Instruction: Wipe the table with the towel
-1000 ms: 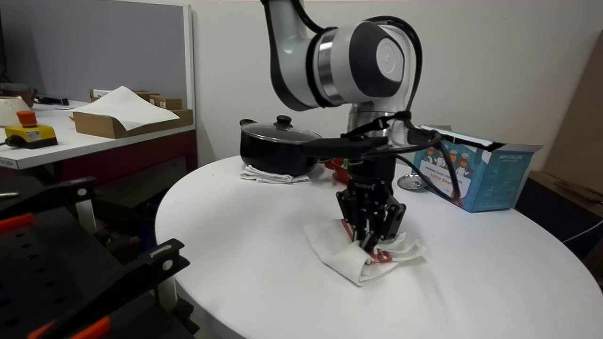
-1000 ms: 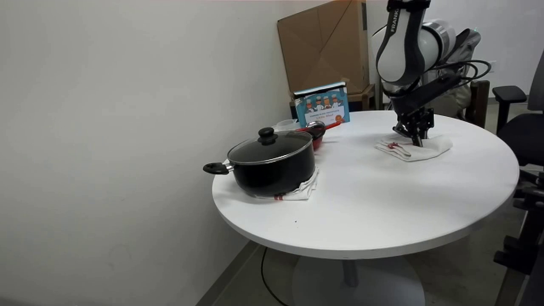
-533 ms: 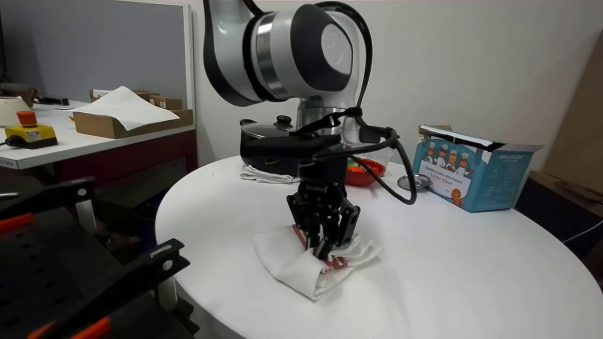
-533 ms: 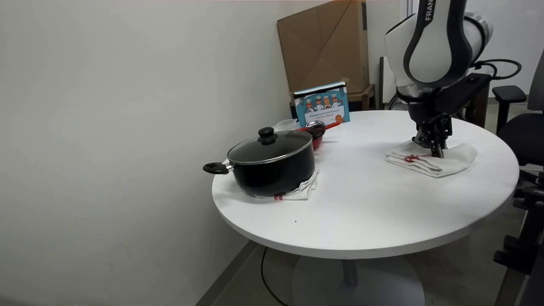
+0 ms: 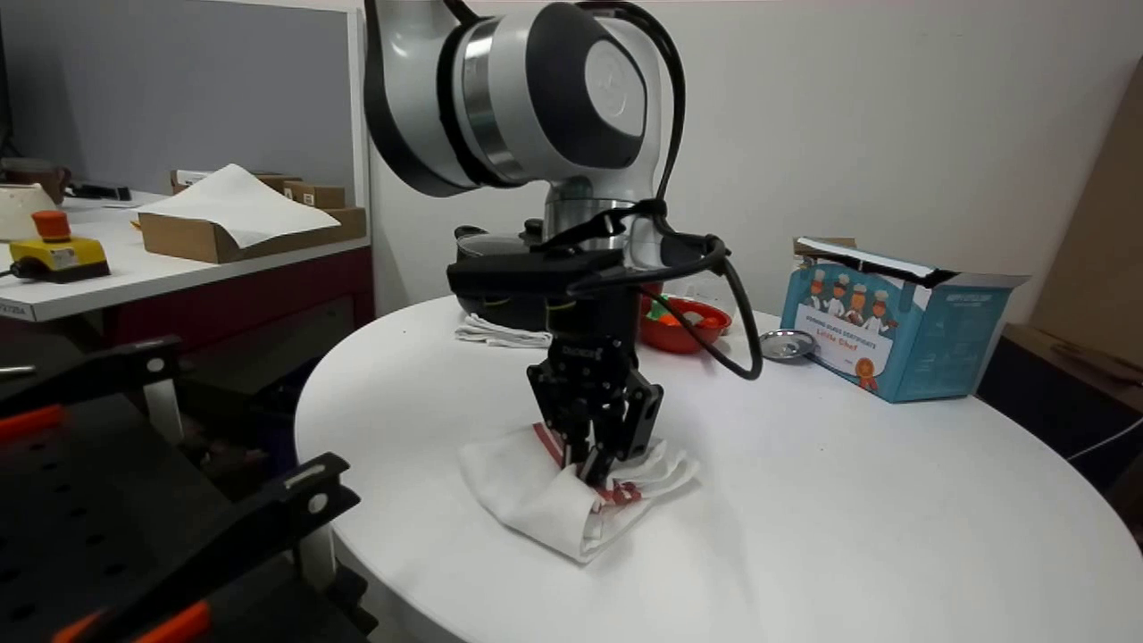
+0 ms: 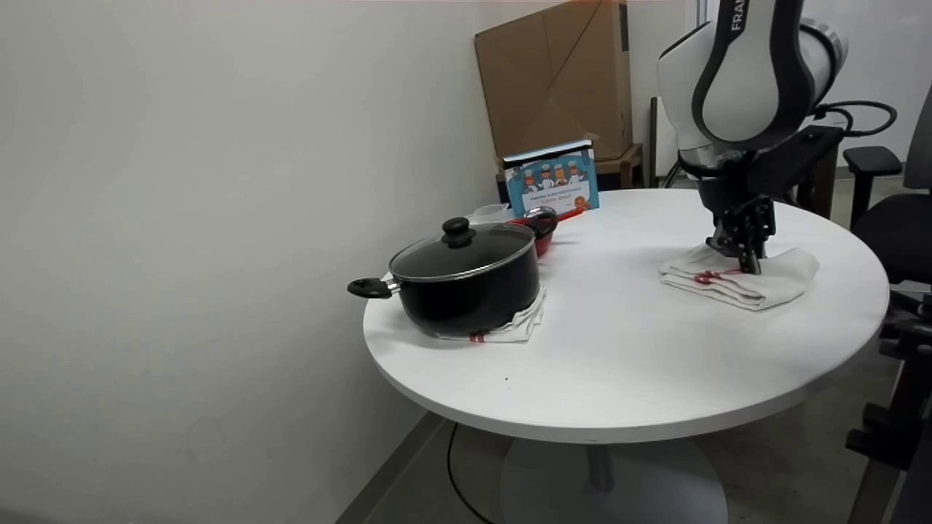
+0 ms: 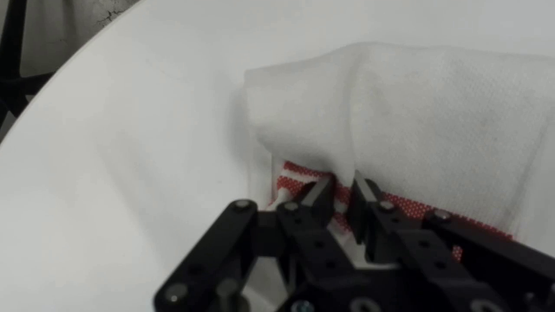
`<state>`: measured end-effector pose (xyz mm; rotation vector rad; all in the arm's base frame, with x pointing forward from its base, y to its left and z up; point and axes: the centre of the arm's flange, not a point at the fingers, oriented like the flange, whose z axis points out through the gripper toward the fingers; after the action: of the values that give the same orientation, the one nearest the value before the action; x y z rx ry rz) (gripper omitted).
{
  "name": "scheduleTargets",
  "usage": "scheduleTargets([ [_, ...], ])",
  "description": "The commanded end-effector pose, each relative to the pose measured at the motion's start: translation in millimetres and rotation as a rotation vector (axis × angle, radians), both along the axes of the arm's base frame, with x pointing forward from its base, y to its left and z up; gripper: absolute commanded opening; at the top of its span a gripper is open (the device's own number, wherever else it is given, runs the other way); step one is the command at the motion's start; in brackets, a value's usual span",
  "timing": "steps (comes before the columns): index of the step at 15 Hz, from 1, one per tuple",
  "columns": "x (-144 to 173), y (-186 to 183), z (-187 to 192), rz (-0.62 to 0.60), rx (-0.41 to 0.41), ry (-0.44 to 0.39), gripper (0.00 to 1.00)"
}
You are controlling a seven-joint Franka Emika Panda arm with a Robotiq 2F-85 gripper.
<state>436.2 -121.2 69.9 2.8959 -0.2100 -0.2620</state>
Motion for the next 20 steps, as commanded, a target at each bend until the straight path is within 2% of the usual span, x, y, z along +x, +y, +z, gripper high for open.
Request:
scheduleTargets([
  [1, 42, -7, -1, -0.071, -0.002, -0.041, 0.07],
  [7, 142, -30, -18, -0.219, -0.026, -0.12, 0.07],
  [10, 184, -69, -23, -0.32, -0.049, -0.135, 0.07],
  [15, 214, -157, -20, -0.552, -0.09, -0.152, 0.07],
  [20, 208, -268, -8, -0.822, -0.124, -0.169, 0.07],
])
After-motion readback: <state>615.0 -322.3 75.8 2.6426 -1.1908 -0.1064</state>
